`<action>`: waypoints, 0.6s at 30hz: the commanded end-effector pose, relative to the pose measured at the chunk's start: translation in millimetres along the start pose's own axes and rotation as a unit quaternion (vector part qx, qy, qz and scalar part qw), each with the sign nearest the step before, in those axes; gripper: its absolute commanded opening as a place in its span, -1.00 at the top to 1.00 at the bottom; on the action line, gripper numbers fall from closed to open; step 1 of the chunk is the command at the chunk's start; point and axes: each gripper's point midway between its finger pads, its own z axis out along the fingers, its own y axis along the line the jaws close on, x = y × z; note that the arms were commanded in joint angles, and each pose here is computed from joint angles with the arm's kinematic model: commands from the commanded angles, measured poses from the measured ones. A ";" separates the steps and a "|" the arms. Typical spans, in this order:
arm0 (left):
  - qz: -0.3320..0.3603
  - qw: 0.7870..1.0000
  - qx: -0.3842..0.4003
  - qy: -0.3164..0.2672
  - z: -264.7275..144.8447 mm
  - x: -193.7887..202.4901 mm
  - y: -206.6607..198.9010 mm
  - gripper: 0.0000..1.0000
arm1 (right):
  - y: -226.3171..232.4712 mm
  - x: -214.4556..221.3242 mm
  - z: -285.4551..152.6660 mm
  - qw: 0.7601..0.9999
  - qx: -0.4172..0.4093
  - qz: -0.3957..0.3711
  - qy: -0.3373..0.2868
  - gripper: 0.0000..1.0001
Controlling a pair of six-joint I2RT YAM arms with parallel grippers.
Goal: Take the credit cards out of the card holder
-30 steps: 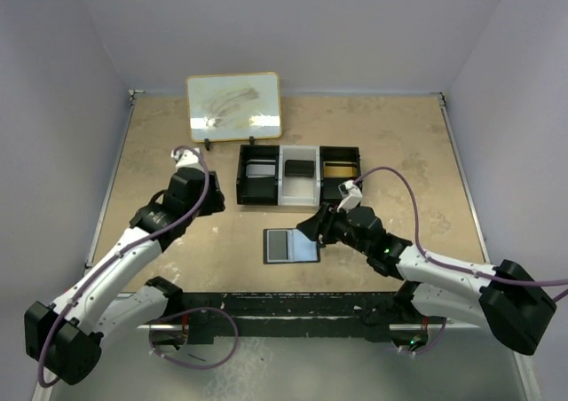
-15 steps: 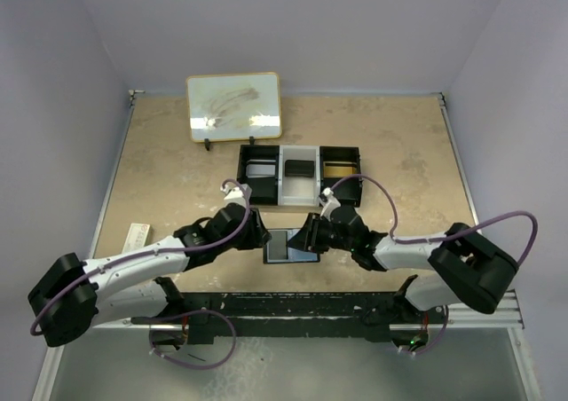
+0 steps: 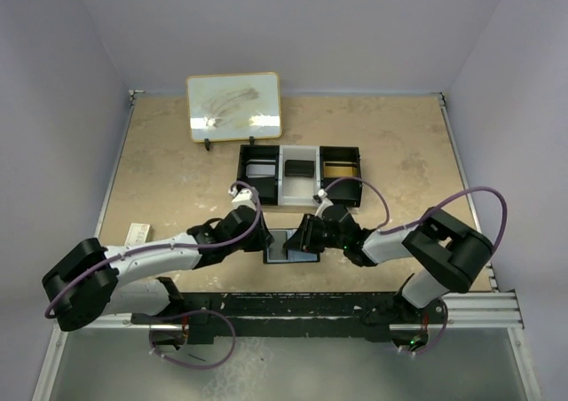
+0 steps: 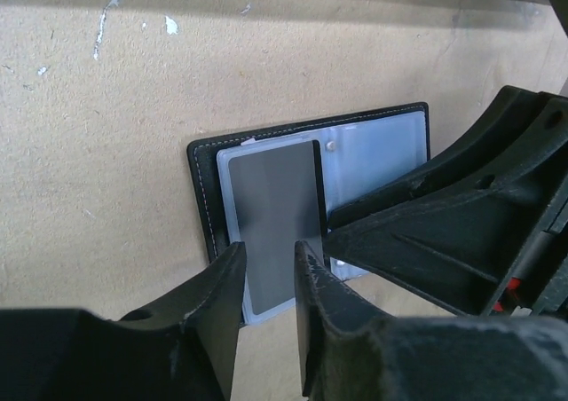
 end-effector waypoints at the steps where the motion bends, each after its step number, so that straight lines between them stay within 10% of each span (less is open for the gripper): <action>1: -0.002 1.000 0.008 -0.011 5.9 -1.5 -5.8 0.55 | 2.2 1.7 6.9 1.000 -0.009 0.014 0.005 0.36; 18: 0.012 0.999 -0.033 0.024 13.7 31.0 22.3 0.87 | -1.3 10.4 7.7 0.998 -0.034 0.057 0.006 0.59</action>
